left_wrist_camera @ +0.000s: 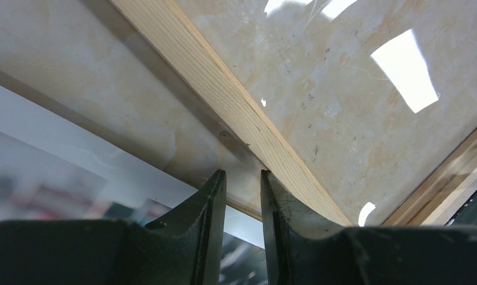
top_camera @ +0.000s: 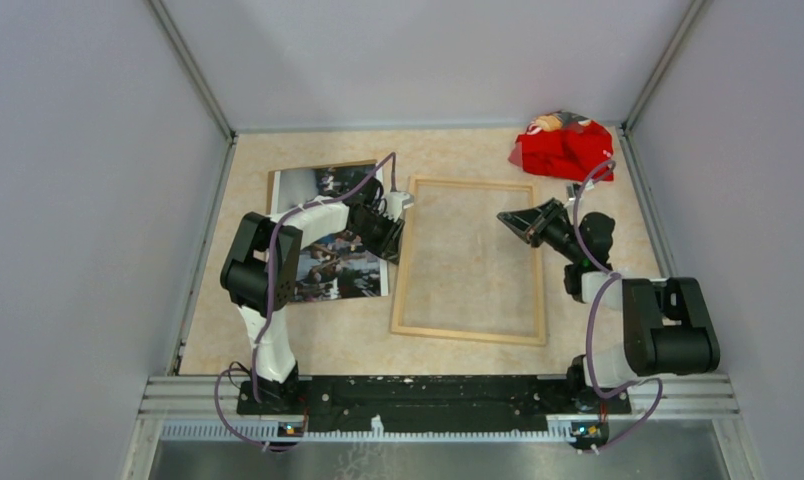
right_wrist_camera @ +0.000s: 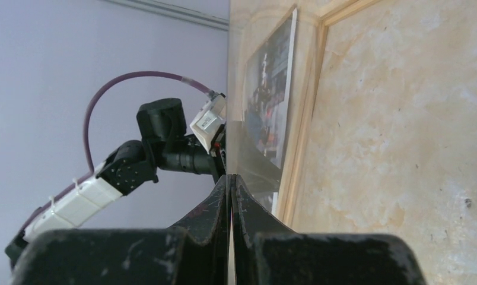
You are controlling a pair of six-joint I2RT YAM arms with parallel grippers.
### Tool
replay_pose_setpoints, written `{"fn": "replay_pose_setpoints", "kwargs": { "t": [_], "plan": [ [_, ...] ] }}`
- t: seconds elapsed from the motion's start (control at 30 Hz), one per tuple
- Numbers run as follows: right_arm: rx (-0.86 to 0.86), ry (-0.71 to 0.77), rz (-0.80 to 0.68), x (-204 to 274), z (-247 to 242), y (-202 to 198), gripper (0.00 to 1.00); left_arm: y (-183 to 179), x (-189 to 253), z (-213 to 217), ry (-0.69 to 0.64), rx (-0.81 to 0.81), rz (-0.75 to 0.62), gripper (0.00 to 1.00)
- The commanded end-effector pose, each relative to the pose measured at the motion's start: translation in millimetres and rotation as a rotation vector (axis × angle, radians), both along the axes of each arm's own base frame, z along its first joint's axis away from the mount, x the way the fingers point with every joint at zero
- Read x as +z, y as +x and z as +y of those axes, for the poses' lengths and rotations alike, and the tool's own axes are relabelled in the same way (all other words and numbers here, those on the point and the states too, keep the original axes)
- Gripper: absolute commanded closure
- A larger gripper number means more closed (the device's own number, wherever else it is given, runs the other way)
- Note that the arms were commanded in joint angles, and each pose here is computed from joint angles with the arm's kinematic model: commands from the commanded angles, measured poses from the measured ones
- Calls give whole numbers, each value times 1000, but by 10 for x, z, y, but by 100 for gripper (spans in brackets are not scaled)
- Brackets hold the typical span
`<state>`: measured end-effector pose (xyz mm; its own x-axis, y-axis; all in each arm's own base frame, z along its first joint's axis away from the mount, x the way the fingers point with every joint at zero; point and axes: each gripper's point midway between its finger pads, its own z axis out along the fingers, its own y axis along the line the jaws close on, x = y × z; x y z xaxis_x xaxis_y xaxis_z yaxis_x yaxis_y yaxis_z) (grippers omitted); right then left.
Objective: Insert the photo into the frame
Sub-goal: Place the photo frame item in the photo frame.
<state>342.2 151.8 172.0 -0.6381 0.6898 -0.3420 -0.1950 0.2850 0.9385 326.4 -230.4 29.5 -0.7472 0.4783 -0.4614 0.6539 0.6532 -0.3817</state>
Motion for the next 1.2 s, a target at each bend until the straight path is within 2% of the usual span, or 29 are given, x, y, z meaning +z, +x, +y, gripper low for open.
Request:
{"fn": "replay_pose_setpoints", "kwargs": {
  "t": [0.0, 0.27, 0.97, 1.17],
  "plan": [
    [-7, 78, -90, 345, 58, 28, 100, -21, -12, -33, -22, -21, -7, 65],
    [5, 26, -62, 396, 182, 50, 100, -32, -26, -45, -30, -22, -2, 66],
    [25, 17, -46, 647, 449, 152, 100, -70, -1, -49, -46, -26, -1, 69],
    [55, -73, -54, 546, 435, 140, 100, -65, -7, -37, -39, -27, -5, 70]
  ]
}}
